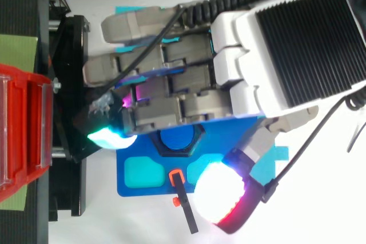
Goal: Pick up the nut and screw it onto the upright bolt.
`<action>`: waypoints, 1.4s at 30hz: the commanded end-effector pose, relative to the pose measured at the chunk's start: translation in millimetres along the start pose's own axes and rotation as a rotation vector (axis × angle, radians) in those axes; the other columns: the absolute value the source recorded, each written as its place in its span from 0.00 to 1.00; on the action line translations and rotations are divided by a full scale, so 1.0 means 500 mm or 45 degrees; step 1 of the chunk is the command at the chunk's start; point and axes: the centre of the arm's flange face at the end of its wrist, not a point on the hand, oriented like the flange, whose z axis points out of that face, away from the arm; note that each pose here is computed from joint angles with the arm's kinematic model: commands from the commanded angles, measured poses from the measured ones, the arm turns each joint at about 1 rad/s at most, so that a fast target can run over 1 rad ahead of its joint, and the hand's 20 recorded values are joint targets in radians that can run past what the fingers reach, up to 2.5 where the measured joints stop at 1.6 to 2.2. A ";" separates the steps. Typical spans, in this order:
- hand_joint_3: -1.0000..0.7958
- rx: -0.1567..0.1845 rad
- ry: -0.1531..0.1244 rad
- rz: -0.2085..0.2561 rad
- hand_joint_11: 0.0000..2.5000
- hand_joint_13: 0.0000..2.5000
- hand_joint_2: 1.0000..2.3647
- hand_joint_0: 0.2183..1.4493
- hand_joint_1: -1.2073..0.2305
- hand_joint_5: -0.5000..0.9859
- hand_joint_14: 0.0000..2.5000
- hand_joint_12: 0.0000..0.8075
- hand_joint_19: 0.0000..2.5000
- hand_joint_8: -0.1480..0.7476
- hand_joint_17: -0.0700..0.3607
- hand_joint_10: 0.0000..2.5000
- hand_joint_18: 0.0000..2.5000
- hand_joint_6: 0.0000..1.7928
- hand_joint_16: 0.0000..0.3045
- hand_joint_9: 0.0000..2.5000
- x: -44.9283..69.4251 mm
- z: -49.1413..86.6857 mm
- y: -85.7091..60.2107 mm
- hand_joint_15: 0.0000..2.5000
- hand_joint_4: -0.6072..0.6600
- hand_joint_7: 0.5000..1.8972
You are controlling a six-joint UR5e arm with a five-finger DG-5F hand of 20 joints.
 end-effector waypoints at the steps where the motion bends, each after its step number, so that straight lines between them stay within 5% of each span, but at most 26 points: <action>1: 0.28 0.006 -0.003 0.008 0.00 0.03 0.00 0.23 0.81 0.22 0.00 0.40 0.00 0.37 0.36 0.00 0.00 0.28 0.13 0.16 0.023 -0.005 0.008 0.00 0.59 0.07; 7: 0.28 0.013 -0.005 0.009 0.00 0.00 0.00 0.22 0.88 0.21 0.00 0.43 0.00 0.36 0.38 0.00 0.00 0.28 0.14 0.08 0.044 -0.015 0.011 0.00 0.58 0.07; 18: 0.28 0.044 0.028 0.019 0.00 0.00 0.00 0.22 0.89 0.23 0.00 0.43 0.00 0.38 0.39 0.00 0.00 0.28 0.14 0.09 0.075 -0.036 0.011 0.00 0.61 0.10; 42: 0.28 0.077 0.056 0.026 0.00 0.03 0.00 0.22 0.86 0.26 0.00 0.42 0.00 0.41 0.38 0.00 0.00 0.28 0.13 0.14 0.077 -0.060 -0.013 0.00 0.64 0.24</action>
